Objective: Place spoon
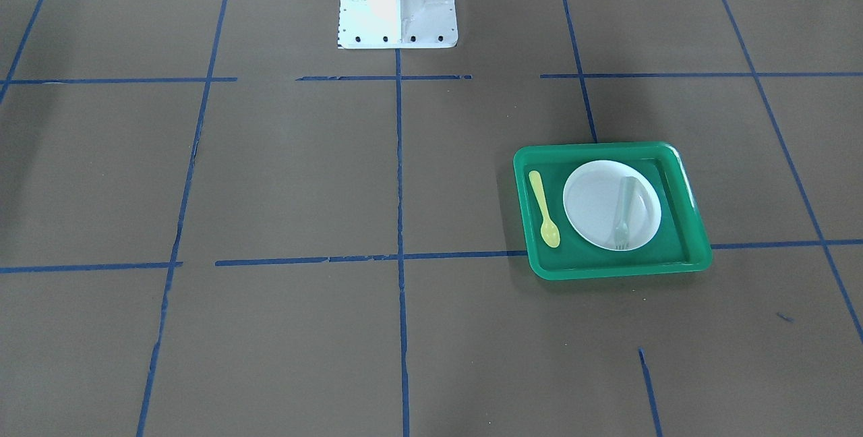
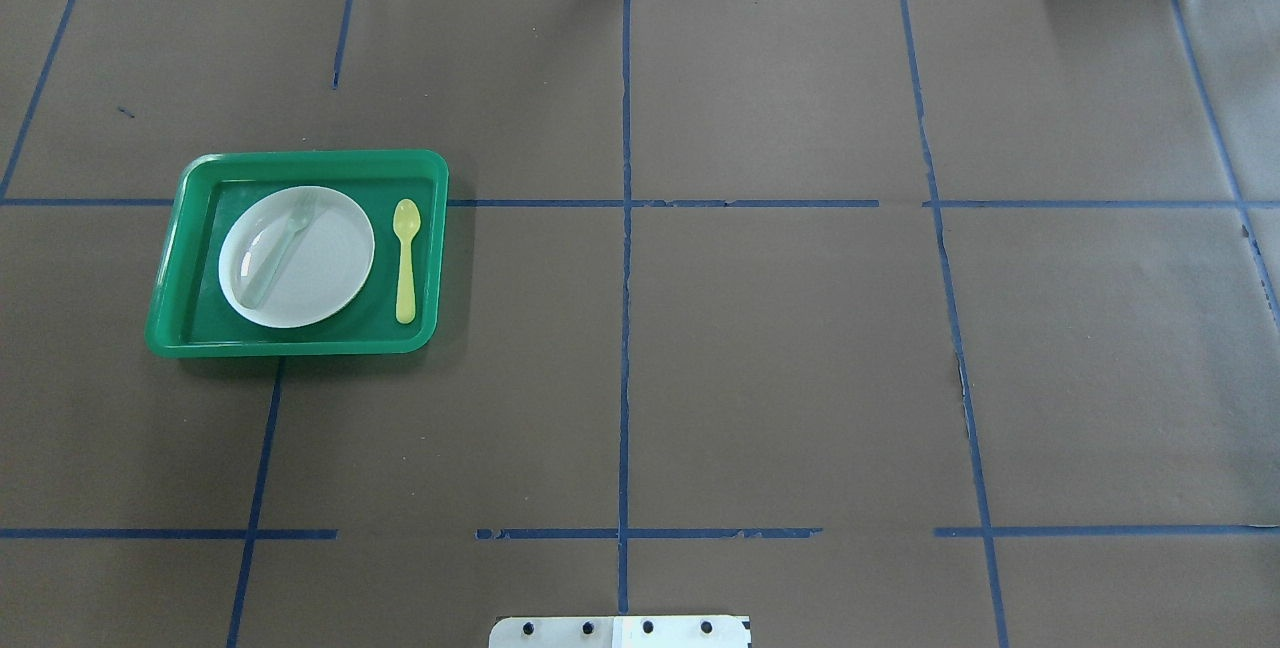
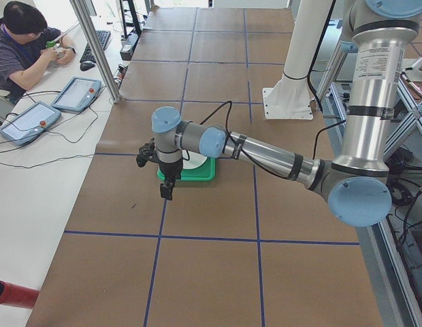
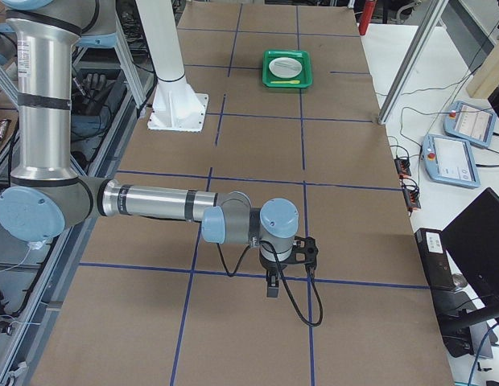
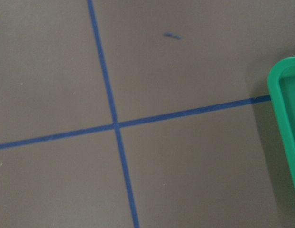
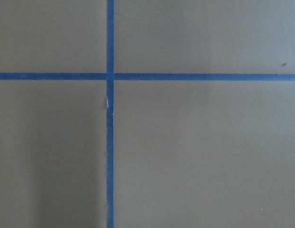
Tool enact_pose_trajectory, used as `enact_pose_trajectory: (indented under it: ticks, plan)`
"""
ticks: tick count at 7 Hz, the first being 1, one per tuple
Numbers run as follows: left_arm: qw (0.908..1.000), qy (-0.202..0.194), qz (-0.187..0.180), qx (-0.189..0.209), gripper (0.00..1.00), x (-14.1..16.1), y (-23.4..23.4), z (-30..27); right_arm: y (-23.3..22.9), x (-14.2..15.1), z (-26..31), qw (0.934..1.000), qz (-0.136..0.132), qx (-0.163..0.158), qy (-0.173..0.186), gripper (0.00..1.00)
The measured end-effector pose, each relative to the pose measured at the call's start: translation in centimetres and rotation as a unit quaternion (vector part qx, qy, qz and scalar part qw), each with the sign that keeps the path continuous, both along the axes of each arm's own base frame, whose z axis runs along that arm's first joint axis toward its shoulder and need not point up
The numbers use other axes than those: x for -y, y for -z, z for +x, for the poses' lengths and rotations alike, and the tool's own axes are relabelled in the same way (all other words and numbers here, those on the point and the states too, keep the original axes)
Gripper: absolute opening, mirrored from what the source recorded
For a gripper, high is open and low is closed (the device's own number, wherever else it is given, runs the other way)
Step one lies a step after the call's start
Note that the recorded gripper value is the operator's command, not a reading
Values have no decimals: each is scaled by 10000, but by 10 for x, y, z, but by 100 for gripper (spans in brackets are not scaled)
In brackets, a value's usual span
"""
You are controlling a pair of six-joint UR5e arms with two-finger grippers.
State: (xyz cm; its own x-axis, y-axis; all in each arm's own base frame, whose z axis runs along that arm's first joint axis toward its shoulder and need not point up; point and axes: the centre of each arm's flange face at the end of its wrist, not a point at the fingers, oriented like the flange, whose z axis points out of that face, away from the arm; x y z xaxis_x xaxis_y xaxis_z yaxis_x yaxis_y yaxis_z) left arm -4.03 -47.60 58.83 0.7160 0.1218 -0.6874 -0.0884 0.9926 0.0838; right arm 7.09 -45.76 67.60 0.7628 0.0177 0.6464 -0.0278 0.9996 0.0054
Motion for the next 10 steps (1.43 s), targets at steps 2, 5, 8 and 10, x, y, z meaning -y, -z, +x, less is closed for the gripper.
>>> enact_pose_trajectory:
  ticks: [2, 5, 8, 10]
  plan:
    - [9998, -46, -115, -129, 100, -29, -29, -16, 0, 0, 0, 10000, -2, 0, 0, 100]
    - [9998, -35, -176, -115, 100, -36, -36, -19, 0, 0, 0, 10000, -1, -2, 0, 100]
    - [9999, -14, -82, -100, 100, -27, -28, -19, 0, 0, 0, 10000, -2, -1, 0, 100]
    - [9999, -11, -74, -99, 100, -26, -29, -19, 0, 0, 0, 10000, -2, 0, 0, 100]
